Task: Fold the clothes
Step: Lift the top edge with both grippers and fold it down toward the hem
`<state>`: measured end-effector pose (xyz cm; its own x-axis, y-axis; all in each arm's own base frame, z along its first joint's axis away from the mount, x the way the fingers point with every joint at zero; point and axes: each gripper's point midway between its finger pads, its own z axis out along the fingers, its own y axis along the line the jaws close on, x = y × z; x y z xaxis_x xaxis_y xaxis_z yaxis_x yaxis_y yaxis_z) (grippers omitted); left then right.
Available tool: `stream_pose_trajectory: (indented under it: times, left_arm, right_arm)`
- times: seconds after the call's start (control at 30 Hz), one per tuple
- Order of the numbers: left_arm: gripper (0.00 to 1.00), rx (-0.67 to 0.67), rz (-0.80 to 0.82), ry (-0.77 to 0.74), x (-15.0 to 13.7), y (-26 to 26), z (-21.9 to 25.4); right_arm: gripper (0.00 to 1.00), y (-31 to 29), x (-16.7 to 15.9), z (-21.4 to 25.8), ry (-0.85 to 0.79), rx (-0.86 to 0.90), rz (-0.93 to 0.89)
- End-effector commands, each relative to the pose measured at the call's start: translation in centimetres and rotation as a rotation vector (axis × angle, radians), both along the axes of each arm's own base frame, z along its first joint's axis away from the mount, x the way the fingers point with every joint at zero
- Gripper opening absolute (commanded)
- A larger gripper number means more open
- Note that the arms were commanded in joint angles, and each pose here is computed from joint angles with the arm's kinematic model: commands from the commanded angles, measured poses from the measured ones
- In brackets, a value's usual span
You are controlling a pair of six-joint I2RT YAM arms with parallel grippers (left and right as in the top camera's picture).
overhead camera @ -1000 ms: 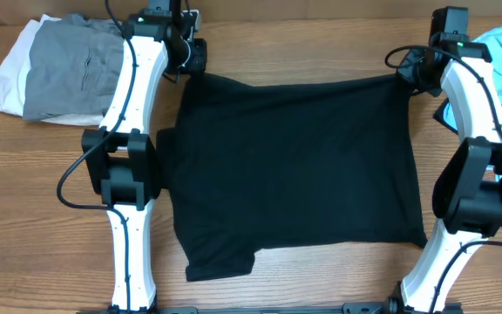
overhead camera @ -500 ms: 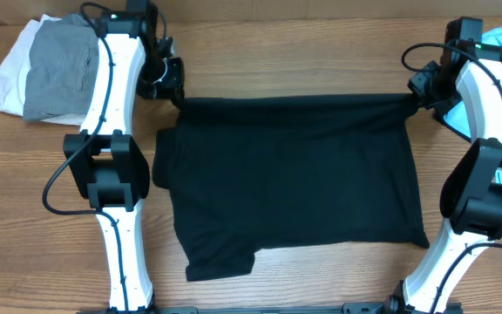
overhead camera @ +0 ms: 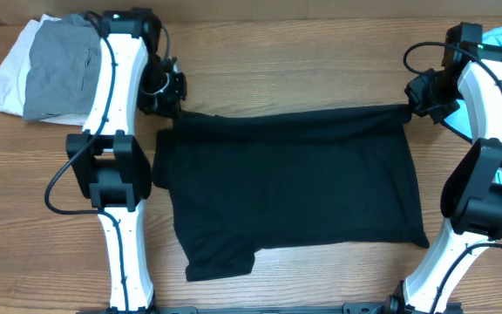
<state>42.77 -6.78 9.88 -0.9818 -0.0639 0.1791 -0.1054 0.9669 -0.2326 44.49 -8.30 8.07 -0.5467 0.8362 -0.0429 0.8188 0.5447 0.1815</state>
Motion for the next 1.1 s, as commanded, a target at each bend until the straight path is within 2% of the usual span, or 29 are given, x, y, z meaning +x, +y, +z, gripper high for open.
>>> stream_pose_trajectory:
  times: [0.0,0.2,0.3,0.57,1.0,1.07]
  left_arm:
    - [0.04,0.004,-0.063,-0.058,-0.2,-1.5,2.2]
    - [0.04,0.078,-0.042,-0.041,-0.5,-1.3,1.7]
    - [0.04,0.094,-0.046,-0.015,-1.0,-1.1,1.1]
    - [0.04,0.150,-0.058,0.154,-4.5,0.1,-2.3]
    - [0.04,0.205,-0.071,0.159,-4.7,1.1,-2.5]
    - [0.06,0.206,-0.073,0.172,-5.0,1.1,-2.7]
  right_arm:
    - [0.04,-0.7,0.0,1.4,-0.024,-0.006,-0.024]
    - [0.04,-2.4,-2.9,1.2,0.098,-0.098,-0.131]
    - [0.04,-2.6,-3.3,1.3,0.113,-0.115,-0.134]
    - [0.04,-2.1,-3.4,1.2,0.117,-0.099,-0.101]
    - [0.04,-1.1,-5.0,1.2,0.198,-0.135,-0.066]
    - [0.04,-1.3,-5.5,1.3,0.220,-0.164,-0.062]
